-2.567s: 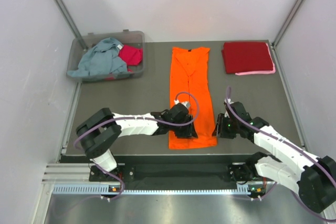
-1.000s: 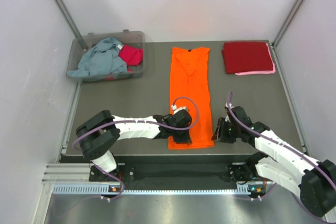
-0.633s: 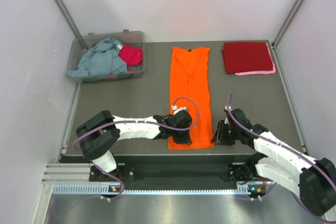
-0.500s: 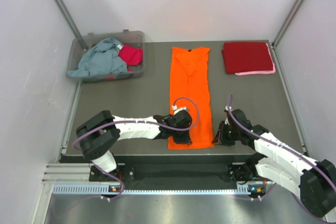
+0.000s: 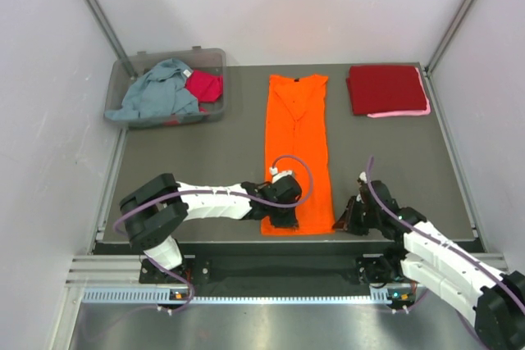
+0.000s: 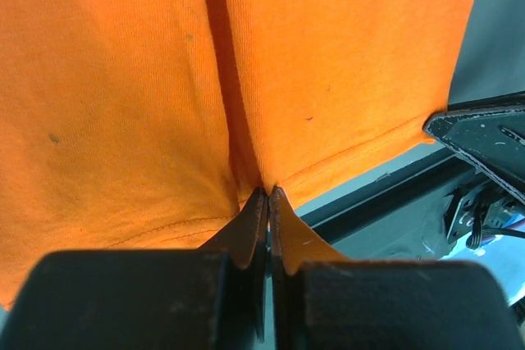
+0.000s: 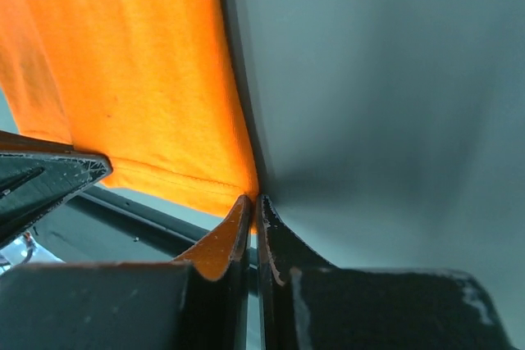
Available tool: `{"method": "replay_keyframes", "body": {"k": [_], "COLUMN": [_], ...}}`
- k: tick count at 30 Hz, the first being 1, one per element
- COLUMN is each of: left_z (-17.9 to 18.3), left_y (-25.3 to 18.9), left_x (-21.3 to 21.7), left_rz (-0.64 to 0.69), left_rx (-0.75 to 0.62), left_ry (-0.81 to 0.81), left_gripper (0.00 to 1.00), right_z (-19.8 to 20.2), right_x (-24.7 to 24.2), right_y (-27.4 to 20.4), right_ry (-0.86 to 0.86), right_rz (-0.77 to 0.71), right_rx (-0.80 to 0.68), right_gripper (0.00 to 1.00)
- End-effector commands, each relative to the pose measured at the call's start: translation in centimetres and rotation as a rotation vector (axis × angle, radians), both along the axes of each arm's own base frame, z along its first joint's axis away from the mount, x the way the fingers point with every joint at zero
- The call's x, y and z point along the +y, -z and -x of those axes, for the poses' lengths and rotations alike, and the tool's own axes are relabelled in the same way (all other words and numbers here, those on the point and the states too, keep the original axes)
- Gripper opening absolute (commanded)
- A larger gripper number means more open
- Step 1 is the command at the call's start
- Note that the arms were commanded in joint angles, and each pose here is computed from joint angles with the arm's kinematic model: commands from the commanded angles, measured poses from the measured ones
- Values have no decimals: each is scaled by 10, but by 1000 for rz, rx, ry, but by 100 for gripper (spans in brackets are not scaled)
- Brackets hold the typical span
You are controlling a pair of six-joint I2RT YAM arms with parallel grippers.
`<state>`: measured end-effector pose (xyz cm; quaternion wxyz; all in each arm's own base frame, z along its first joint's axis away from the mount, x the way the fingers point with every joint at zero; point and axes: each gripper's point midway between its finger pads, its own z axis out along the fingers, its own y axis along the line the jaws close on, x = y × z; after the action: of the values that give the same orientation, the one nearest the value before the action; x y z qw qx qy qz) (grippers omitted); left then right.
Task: Fold and stack the t-shirts
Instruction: Fold the tshirt
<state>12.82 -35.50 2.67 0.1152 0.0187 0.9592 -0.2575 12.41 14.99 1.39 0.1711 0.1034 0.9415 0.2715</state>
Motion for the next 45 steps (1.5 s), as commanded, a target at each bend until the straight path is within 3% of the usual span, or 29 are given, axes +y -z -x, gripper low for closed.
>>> {"method": "replay_keyframes", "body": {"k": [1,3,9,12,16,19,24,28,37,45], "left_z": [-1,0,0,-12,-41,-59,-78,-86,-73,-64], "left_y": [-10,-14,-57,-81,-91,-88,-74,-63,-51,-42], "left_x": [-3,-4,-20,-18,24,62,111,138,143,145], "left_rz": [-5,-6,84,111,26,48,84,107,216,227], "left_rx": [-21,-21,-70,-110,-174,-146,-114,-77,-11,6], "left_ry": [6,10,57,53,-3,-55,-138,-200,-185,-189], "left_gripper": [5,16,31,31,32,32,33,33,34,33], "right_z": [0,0,0,-3,-15,-28,-43,-29,-13,-5], "right_x": [3,2,-7,-10,-3,8,47,94,147,151], "right_y": [-3,-4,-21,-35,-58,-75,-97,-84,-63,-38], "right_ry": [26,37,70,104,135,128,61,-58,-155,-188], "right_rz": [-27,-26,9,2,-47,-69,-21,44,133,214], "right_rx": [-4,-2,-15,-45,-105,-143,-177,-146,-125,-87], "right_gripper": [6,16,25,26,26,27,28,29,29,28]}}
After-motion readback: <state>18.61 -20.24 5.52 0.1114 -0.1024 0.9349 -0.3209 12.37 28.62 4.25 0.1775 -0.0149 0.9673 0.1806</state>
